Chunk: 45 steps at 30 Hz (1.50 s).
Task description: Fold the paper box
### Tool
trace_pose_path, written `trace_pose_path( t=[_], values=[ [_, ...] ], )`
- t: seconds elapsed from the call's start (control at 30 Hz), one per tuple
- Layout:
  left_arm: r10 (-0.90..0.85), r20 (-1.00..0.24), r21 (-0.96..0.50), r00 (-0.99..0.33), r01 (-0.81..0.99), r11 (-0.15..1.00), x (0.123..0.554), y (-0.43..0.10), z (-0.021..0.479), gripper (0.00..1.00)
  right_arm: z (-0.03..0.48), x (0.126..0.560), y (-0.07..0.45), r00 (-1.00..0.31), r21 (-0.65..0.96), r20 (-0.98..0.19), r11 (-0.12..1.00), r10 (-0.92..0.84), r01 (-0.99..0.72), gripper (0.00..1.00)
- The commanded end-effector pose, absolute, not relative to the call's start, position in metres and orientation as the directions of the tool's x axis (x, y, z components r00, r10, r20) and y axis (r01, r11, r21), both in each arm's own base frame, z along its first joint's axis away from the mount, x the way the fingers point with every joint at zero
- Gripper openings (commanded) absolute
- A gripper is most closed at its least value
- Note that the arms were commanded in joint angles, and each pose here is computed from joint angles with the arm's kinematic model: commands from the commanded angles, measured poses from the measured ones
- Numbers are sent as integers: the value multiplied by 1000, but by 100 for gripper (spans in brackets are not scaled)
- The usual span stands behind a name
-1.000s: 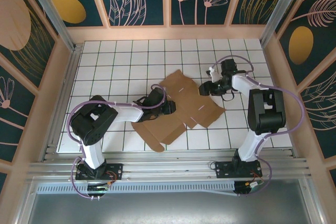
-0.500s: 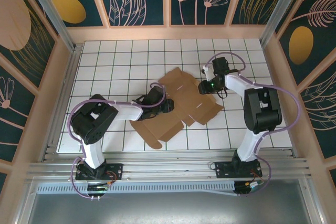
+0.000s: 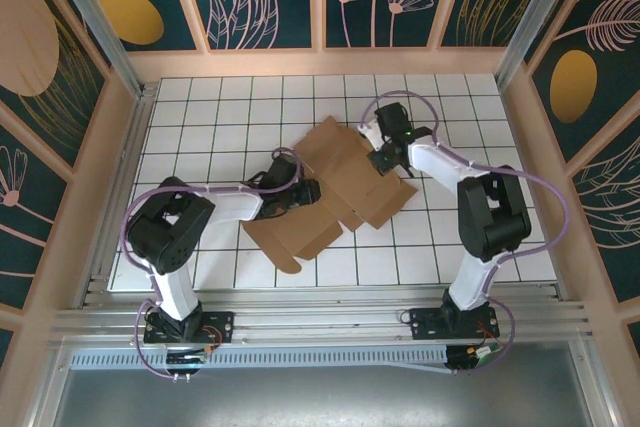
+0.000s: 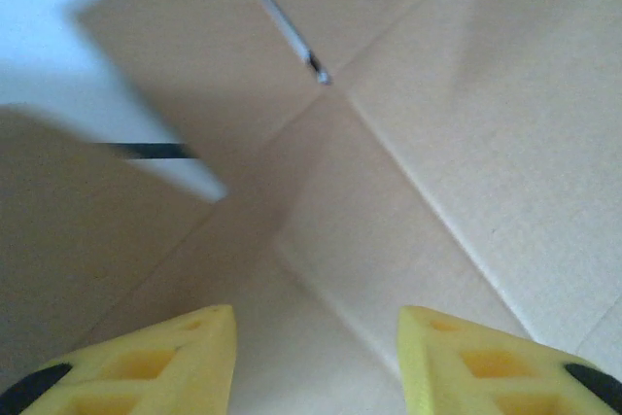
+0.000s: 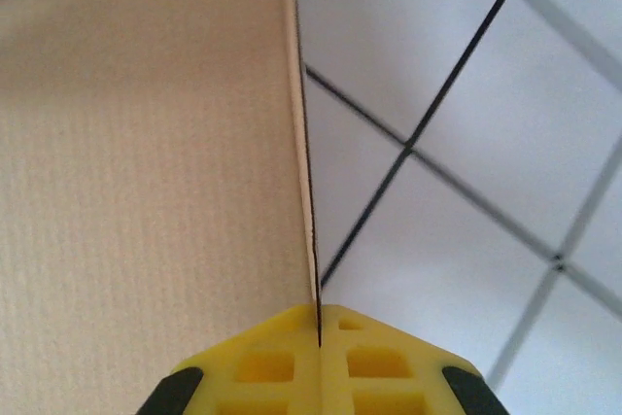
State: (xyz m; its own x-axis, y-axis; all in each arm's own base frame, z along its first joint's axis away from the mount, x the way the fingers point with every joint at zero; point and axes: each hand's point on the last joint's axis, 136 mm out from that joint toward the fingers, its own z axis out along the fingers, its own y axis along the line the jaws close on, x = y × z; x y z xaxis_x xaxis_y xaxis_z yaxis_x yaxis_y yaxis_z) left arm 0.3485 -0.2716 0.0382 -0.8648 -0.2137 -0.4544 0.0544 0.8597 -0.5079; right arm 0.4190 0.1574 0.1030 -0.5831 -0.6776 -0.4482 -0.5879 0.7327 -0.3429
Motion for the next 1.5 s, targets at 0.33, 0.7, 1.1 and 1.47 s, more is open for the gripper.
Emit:
trace_pose_path(
  t=[0.33, 0.7, 1.1, 1.47],
  values=[
    [-542, -227, -940, -809, 36, 340, 386, -304, 241, 58, 276, 429, 144, -174, -943, -319, 331, -932, -42, 0],
    [-509, -82, -986, -857, 143, -83, 427, -352, 269, 72, 266, 409, 163, -65, -957, -289, 290, -955, -6, 0],
    [-483, -62, -963, -873, 180, -202, 436, -363, 272, 63, 249, 407, 175, -53, -962, -264, 267, -963, -55, 0],
    [-466, -17, -972, -885, 125, -201, 464, -381, 257, 40, 237, 399, 188, -22, -963, -256, 257, -967, -87, 0]
  ],
)
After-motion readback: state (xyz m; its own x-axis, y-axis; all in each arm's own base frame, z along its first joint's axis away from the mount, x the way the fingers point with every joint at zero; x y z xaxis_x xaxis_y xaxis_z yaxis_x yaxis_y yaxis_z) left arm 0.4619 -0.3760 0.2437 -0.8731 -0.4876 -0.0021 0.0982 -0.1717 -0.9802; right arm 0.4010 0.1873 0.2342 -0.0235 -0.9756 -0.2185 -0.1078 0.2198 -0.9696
